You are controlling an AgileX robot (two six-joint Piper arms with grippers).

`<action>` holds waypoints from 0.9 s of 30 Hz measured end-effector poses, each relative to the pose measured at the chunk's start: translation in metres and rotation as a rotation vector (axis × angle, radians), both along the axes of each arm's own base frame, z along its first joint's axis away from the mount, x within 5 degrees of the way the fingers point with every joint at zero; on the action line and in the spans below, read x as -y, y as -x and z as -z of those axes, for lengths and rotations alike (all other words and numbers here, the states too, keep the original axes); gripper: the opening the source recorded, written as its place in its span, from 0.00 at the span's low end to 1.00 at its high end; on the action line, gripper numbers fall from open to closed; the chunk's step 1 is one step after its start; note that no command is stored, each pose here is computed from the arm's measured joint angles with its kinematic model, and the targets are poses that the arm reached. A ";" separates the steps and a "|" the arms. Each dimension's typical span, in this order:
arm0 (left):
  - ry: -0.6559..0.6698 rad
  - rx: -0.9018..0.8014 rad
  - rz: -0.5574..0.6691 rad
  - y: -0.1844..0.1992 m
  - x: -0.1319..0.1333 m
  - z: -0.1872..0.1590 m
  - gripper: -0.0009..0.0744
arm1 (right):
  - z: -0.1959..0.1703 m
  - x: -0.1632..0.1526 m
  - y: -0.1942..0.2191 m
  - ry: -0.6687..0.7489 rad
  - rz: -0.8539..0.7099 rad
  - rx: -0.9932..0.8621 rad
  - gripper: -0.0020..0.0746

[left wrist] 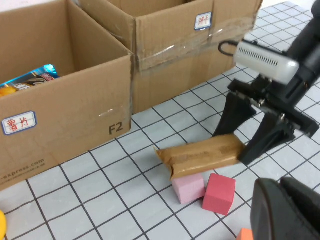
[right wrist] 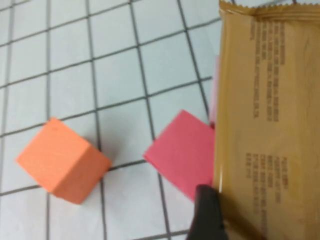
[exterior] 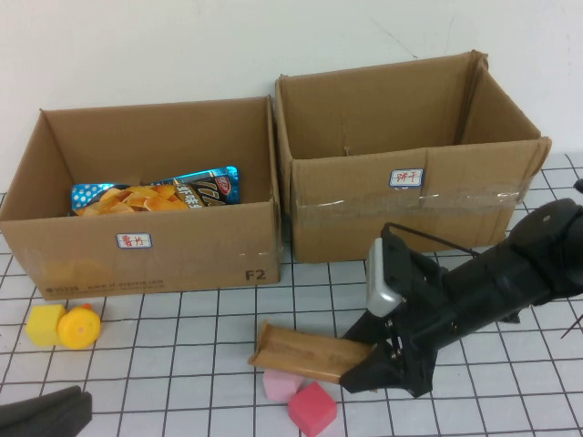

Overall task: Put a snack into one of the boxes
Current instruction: Pick up the biscuit, then place the biscuit in the biscuit box

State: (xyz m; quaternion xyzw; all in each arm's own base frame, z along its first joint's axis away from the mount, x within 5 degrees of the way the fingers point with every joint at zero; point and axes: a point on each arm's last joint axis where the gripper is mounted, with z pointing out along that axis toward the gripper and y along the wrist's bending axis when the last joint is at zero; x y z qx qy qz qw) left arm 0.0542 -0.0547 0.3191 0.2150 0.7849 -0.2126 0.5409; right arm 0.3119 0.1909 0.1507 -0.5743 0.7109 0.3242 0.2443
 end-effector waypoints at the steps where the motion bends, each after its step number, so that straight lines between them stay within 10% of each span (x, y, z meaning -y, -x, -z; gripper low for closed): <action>1: 0.000 -0.001 0.001 0.000 0.000 0.000 0.01 | -0.004 -0.001 0.000 -0.009 -0.010 0.002 0.63; 13: -0.001 -0.005 0.007 0.000 0.000 0.000 0.01 | -0.122 -0.011 -0.026 -0.150 -0.022 0.361 0.63; 20: -0.001 -0.006 0.008 0.001 0.001 0.000 0.01 | -0.180 0.005 -0.074 -0.133 0.468 0.725 0.63; 27: -0.001 -0.003 0.004 0.000 0.000 0.000 0.01 | -0.166 0.023 -0.103 -0.137 0.862 0.677 0.63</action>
